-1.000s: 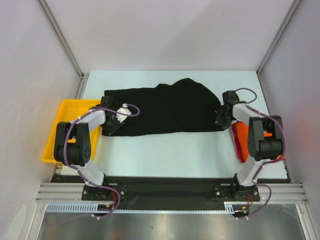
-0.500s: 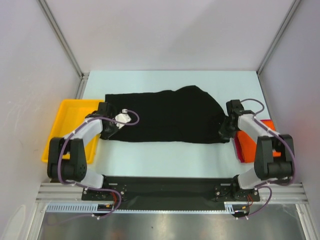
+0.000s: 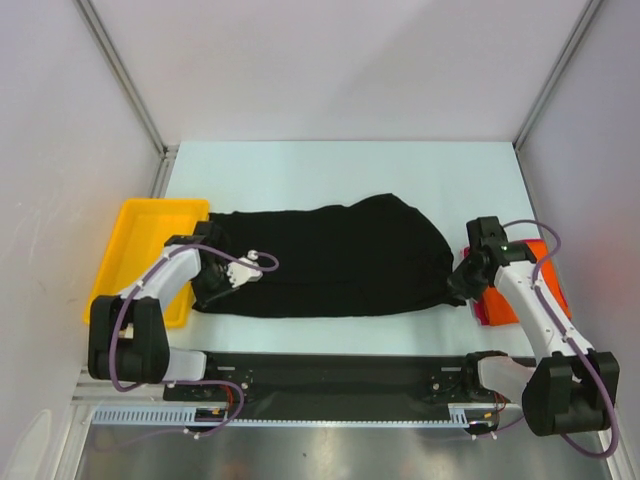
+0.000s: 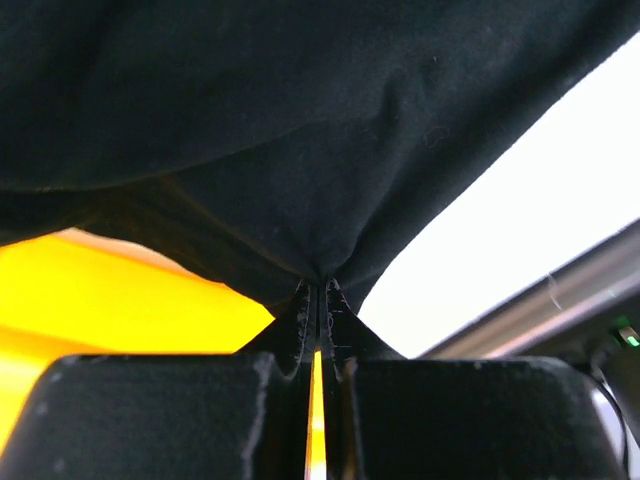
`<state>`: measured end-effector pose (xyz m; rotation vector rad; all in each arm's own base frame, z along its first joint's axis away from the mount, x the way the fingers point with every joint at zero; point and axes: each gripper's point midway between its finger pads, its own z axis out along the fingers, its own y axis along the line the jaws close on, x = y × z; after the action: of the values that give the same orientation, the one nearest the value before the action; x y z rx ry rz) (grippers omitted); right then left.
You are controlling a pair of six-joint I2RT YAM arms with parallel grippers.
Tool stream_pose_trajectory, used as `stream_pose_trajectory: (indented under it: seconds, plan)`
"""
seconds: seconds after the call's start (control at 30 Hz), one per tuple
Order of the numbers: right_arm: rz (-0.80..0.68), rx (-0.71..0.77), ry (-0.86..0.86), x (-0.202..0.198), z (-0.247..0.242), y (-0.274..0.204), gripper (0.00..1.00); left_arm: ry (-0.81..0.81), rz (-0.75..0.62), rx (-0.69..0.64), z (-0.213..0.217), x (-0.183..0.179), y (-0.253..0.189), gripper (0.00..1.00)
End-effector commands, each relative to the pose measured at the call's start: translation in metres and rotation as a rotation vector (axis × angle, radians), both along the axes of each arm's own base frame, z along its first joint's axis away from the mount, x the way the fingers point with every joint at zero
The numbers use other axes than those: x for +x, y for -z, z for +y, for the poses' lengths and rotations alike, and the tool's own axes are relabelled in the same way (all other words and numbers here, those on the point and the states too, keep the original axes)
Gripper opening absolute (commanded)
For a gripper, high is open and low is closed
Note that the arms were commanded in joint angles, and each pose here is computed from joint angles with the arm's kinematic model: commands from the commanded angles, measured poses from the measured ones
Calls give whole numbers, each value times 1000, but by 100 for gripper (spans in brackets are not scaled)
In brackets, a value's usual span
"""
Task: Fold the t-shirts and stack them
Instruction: Fold the tshirt
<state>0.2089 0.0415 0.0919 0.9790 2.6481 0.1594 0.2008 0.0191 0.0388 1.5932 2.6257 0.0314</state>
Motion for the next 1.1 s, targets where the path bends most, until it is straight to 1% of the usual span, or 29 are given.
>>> stream_pose_trajectory:
  seconds: [0.0,0.03,0.13,0.17,0.2,0.23,0.27,0.3,0.33,0.37,0.4,0.43,0.47,0.5,0.53,0.57,0.6,0.63,0.67,0.7,0.73,0.77,0.83,0.87,0.9,0.93,0.97,1.0,1.07]
  plan:
    - [85,-48,42,-28,-10,5,0,59,124,-29,-3,-26,-2,2]
    - [79,-48,44,-31,-11,3,0,71,137,-27,-2,-27,-2,4]
    - [86,-59,49,-43,-14,0,0,81,200,-23,-1,-37,-5,24]
    - [95,-61,44,-48,-14,0,2,80,226,-25,-1,-41,-7,45]
    - [88,-56,41,-49,-13,-2,11,77,222,-36,-3,-39,-10,53]
    - [77,-48,32,-48,-12,-4,23,70,189,-50,-7,-28,-17,64]
    - [51,-38,28,-43,-10,-9,39,60,179,-107,-17,-23,-23,68]
    - [29,-29,17,-39,-8,-14,42,49,159,-146,-24,-15,-30,68]
    - [-18,-24,13,-26,-6,-28,43,23,84,-191,-34,9,-50,69]
    - [-62,-18,-8,-13,-3,-36,45,11,48,-293,-52,21,-63,68]
    - [-110,-1,-53,0,4,-48,45,-13,13,-343,-60,35,-74,68]
    - [-188,5,-80,19,8,-69,45,-62,-70,-409,-70,59,-100,68]
    - [-274,7,-119,40,15,-87,45,-96,-128,-462,-77,79,-112,68]
    - [-284,-2,-148,57,17,-88,45,-141,-167,-545,-85,94,-125,68]
    - [-354,-26,-204,77,18,-108,45,-259,-189,-587,-89,111,-135,68]
    - [-395,-40,-225,98,20,-114,45,-314,-290,-613,-88,141,-143,67]
    - [-354,-53,-250,116,21,-101,44,-408,-351,-562,-75,159,-143,67]
    - [-352,-78,-294,131,21,-99,43,-546,-417,-572,-70,185,-144,66]
    - [-410,-60,-328,154,29,-118,44,-616,-461,-539,-60,197,-144,66]
    - [-372,-64,-371,173,34,-100,43,-671,-488,-515,-53,206,-142,66]
    - [-386,-69,-403,186,38,-98,44,-747,-539,-464,-40,217,-144,66]
    - [-458,-80,-456,209,44,-112,45,-775,-535,-439,-35,228,-133,67]
    - [-420,-78,-526,233,56,-84,45,-819,-560,-391,-25,243,-131,68]
    - [-408,-108,-566,242,57,-77,46,-838,-509,-362,-24,248,-109,68]
    - [-422,-134,-584,255,60,-82,46,-846,-488,-344,-22,252,-102,68]
    - [-379,-152,-624,263,69,-60,47,-866,-472,-330,-21,257,-99,67]
    - [-368,-173,-642,269,71,-55,48,-874,-430,-308,-21,260,-79,67]
    - [-393,-191,-686,278,77,-60,49,-865,-419,-303,-21,264,-73,67]
    - [-396,-183,-765,287,98,-42,54,-848,-406,-299,-22,268,-61,67]
